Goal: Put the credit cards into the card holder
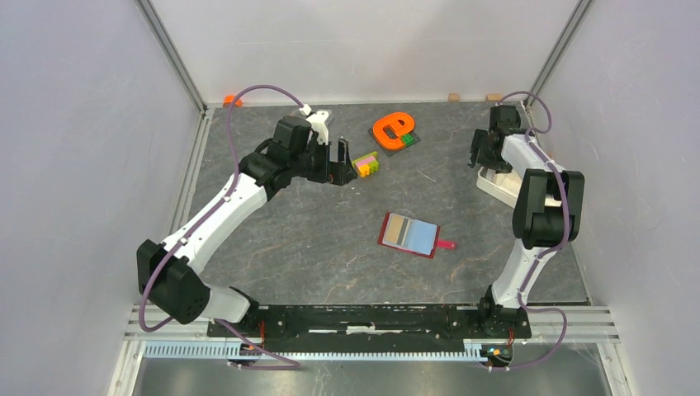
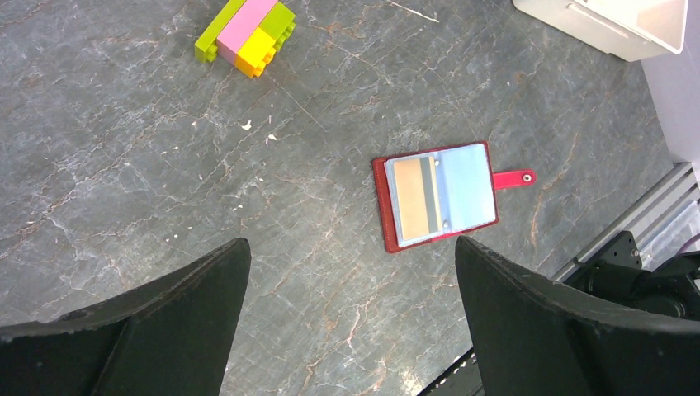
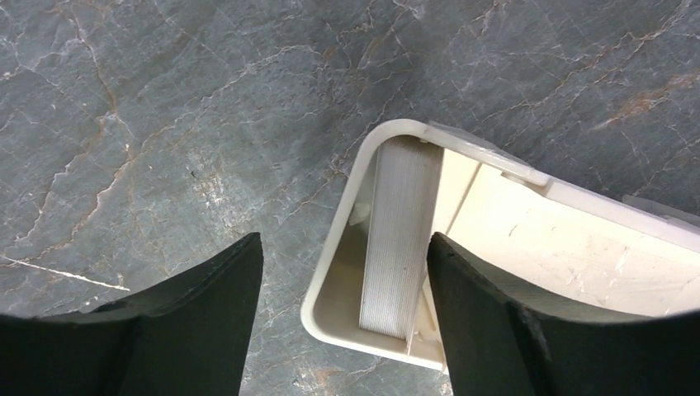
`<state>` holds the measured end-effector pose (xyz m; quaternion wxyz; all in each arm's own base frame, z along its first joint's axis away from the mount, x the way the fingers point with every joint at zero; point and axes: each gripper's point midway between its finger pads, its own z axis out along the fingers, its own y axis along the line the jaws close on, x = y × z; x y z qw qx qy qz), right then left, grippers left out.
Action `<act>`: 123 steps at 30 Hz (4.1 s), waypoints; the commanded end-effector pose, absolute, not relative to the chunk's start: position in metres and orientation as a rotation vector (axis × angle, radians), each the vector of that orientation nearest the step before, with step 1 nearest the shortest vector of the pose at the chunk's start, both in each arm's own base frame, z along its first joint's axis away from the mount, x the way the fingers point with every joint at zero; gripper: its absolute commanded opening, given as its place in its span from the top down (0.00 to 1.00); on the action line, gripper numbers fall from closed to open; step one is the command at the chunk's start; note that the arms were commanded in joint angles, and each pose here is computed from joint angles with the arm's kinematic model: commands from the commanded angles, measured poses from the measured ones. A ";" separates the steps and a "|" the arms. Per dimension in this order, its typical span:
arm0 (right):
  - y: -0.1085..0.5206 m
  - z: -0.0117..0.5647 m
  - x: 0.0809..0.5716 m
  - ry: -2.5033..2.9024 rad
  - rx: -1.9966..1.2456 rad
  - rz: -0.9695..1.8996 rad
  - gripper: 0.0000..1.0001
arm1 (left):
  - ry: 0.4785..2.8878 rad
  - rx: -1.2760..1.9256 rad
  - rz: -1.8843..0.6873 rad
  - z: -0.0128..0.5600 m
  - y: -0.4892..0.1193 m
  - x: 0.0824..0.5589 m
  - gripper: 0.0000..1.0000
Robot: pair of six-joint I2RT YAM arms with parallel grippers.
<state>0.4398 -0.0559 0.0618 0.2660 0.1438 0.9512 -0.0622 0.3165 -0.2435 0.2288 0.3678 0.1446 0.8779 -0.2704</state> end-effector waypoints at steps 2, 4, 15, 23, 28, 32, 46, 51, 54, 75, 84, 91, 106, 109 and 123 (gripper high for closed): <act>-0.054 0.098 0.449 2.464 0.402 -0.141 0.27 | 2.189 0.400 -0.721 0.248 -0.245 0.317 0.00; -0.055 0.097 0.447 2.463 0.404 -0.146 0.32 | 2.191 0.402 -0.724 0.247 -0.245 0.316 0.00; -0.059 0.096 0.441 2.465 0.424 -0.135 0.53 | 2.201 0.407 -0.733 0.244 -0.247 0.316 0.00; -0.065 0.086 0.431 2.483 0.438 -0.140 0.71 | 2.203 0.407 -0.733 0.243 -0.247 0.316 0.00; -0.067 0.088 0.428 2.477 0.440 -0.136 0.72 | 2.206 0.407 -0.733 0.242 -0.247 0.316 0.00; -0.066 0.105 0.433 2.447 0.416 -0.119 0.65 | 2.206 0.406 -0.732 0.242 -0.247 0.317 0.00; -0.093 0.107 0.418 2.451 0.383 -0.080 0.07 | 2.211 0.408 -0.735 0.240 -0.248 0.316 0.00; -0.073 0.085 0.422 2.487 0.317 0.081 0.02 | 2.214 0.410 -0.737 0.240 -0.248 0.316 0.00; -0.068 0.078 0.424 2.489 0.313 0.121 0.02 | 2.214 0.413 -0.736 0.239 -0.248 0.316 0.00; -0.072 0.085 0.418 2.464 0.374 0.093 0.35 | 2.222 0.416 -0.747 0.237 -0.250 0.315 0.00; -0.083 0.097 0.416 2.441 0.392 0.009 0.56 | 2.222 0.417 -0.755 0.238 -0.251 0.315 0.00; -0.086 0.097 0.413 2.442 0.393 -0.019 0.79 | 2.223 0.420 -0.762 0.237 -0.252 0.314 0.00; -0.102 0.091 0.409 2.463 0.388 -0.138 0.55 | 2.227 0.420 -0.770 0.237 -0.253 0.314 0.00; -0.103 0.086 0.409 2.472 0.384 -0.152 0.50 | 2.229 0.420 -0.770 0.236 -0.253 0.314 0.00; -0.093 0.113 0.412 2.379 0.371 -0.073 0.20 | 2.230 0.420 -0.767 0.235 -0.253 0.314 0.00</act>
